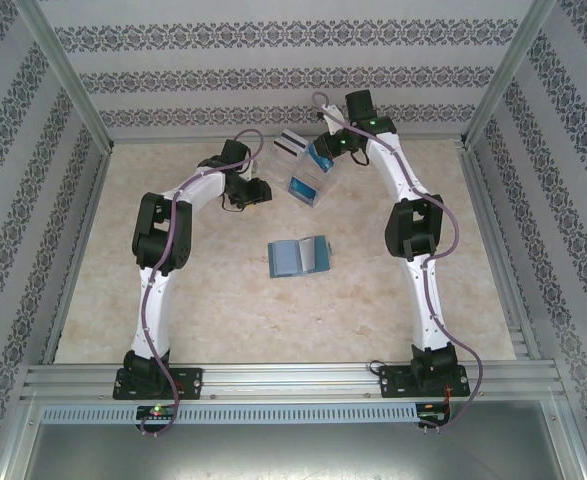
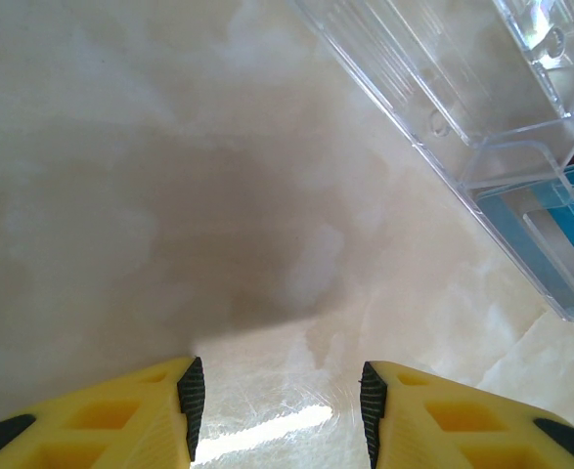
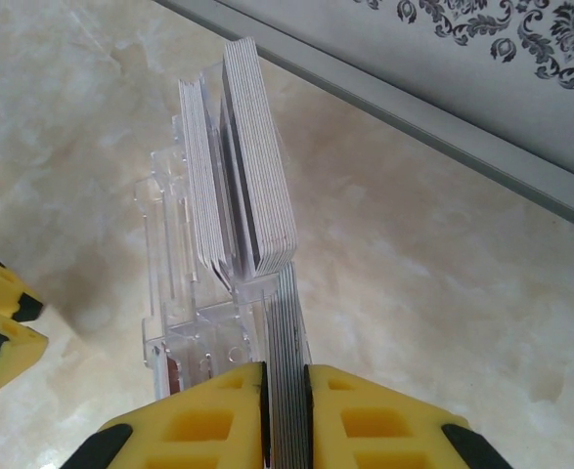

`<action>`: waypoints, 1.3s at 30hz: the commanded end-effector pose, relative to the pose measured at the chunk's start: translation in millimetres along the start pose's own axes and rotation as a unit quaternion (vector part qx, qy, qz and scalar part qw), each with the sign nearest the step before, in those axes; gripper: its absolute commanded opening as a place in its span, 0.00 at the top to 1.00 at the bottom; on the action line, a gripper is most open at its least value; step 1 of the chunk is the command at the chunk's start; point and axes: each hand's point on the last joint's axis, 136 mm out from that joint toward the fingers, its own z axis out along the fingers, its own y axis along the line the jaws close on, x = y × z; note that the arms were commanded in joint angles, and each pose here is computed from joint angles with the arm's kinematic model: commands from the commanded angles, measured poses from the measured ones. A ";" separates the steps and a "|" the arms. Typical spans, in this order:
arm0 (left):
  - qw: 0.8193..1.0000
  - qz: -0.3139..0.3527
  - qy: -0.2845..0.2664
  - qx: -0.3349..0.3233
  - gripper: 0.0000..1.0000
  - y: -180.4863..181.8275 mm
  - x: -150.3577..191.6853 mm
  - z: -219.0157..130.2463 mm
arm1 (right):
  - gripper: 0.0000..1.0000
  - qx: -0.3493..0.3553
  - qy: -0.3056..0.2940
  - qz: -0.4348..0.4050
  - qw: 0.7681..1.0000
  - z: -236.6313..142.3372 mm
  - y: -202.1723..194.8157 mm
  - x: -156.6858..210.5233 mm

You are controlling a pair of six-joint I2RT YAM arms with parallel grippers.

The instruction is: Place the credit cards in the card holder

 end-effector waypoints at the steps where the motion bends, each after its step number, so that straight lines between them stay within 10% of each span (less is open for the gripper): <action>1: 1.000 0.013 0.011 0.001 0.52 -6.2 5.2 -2.1 | 0.82 -0.022 -0.045 0.008 0.999 -35.0 10.2 -30.9; 39: 0.997 0.012 -0.046 0.055 0.52 -32.2 -43.7 -31.8 | 0.82 -0.051 0.053 -0.013 0.997 15.5 21.7 32.0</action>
